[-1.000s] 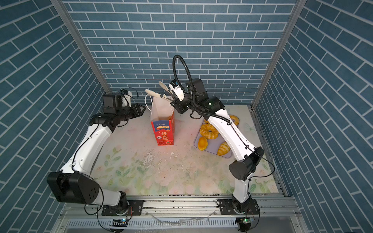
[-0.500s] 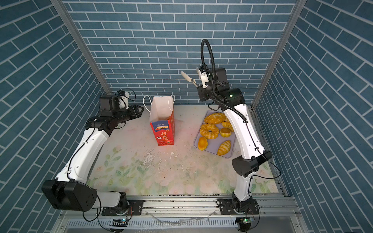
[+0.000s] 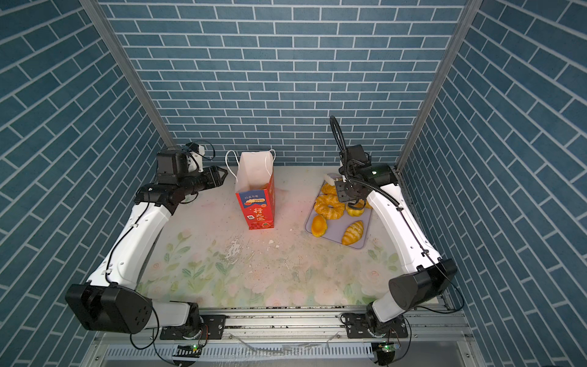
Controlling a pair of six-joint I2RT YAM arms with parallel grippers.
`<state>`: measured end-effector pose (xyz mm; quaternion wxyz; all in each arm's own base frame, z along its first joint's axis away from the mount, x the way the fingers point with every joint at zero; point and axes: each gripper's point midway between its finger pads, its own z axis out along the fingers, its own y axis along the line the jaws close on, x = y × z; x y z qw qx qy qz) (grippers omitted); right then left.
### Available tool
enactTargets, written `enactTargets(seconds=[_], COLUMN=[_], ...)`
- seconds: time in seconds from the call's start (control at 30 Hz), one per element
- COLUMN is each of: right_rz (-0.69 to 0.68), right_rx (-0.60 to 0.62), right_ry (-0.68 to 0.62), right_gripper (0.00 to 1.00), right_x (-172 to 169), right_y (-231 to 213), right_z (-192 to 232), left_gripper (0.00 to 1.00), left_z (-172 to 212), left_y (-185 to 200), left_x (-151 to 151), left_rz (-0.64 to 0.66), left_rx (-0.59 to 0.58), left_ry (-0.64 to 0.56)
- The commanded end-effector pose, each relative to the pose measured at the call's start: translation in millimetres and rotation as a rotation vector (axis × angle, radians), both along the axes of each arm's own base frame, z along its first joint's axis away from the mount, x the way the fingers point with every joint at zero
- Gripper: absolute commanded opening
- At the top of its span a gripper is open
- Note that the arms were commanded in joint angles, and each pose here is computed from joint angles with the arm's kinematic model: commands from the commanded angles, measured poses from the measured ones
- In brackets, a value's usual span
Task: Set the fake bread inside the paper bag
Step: 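Move the tongs back to the tray and grip the yellow bun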
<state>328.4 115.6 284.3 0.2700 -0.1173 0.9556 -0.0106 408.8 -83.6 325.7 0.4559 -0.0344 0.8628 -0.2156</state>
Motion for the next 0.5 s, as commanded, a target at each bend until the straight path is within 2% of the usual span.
enactTargets(seconds=[0.0,0.2,0.33,0.47], right_rz=[-0.049,-0.04,-0.012,0.014], right_rx=[0.044,0.12,0.143,0.139], right_ry=[0.125,0.285,0.339,0.366], right_gripper=[0.45,0.46,0.47,0.48], right_x=[-36.8,-77.3,-81.0,-70.8], right_y=[-5.9,2.1,14.3,25.2], right_z=[-19.7,-52.5,-66.1,-78.5], left_gripper=[0.59,0.6,0.6,0.6], left_z=[-1.1,-3.4,-3.9,-3.9], left_y=[-3.1,-6.0,-5.1,-4.0], left_x=[-2.1,3.7,4.0,2.7], left_rz=[-0.033,-0.04,-0.032,-0.022], left_rx=[0.011,-0.004,-0.007,-0.013], left_ry=[0.004,0.011,0.009,0.006])
